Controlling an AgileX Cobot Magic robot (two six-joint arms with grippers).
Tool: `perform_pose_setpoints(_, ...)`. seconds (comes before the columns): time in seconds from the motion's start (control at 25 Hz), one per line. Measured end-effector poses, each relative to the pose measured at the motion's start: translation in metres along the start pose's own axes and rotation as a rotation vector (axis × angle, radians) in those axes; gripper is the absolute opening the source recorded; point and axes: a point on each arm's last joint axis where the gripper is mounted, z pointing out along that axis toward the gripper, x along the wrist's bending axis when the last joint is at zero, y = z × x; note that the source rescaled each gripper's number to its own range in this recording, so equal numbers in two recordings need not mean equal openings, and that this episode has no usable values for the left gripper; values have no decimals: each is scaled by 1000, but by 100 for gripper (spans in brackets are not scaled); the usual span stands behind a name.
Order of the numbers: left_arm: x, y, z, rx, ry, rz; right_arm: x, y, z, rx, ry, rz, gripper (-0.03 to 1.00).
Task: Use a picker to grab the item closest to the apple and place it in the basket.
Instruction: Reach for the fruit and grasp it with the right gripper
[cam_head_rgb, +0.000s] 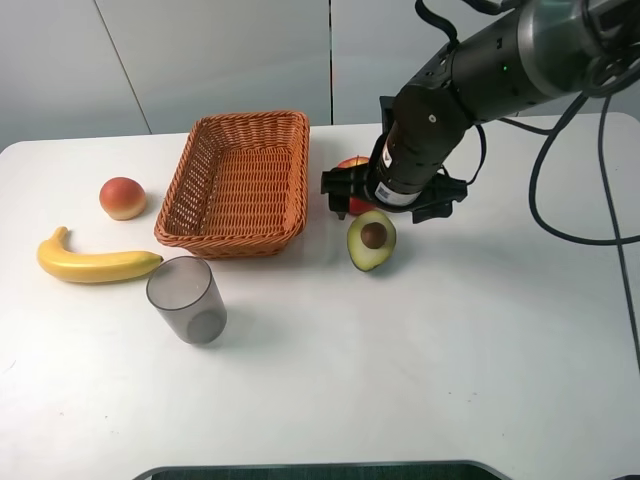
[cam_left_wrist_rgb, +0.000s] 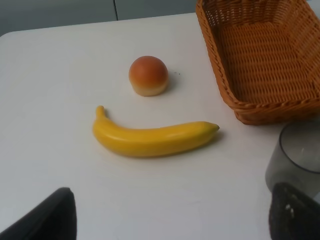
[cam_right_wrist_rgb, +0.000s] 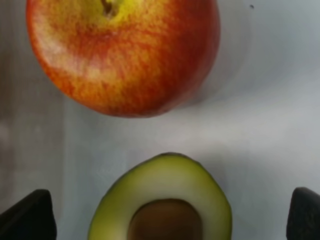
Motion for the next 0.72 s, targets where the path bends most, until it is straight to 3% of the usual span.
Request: perform_pose_setpoints(0.72, 0, 0, 0, 0, 0, 0, -2, -9, 31, 28, -30, 0, 100)
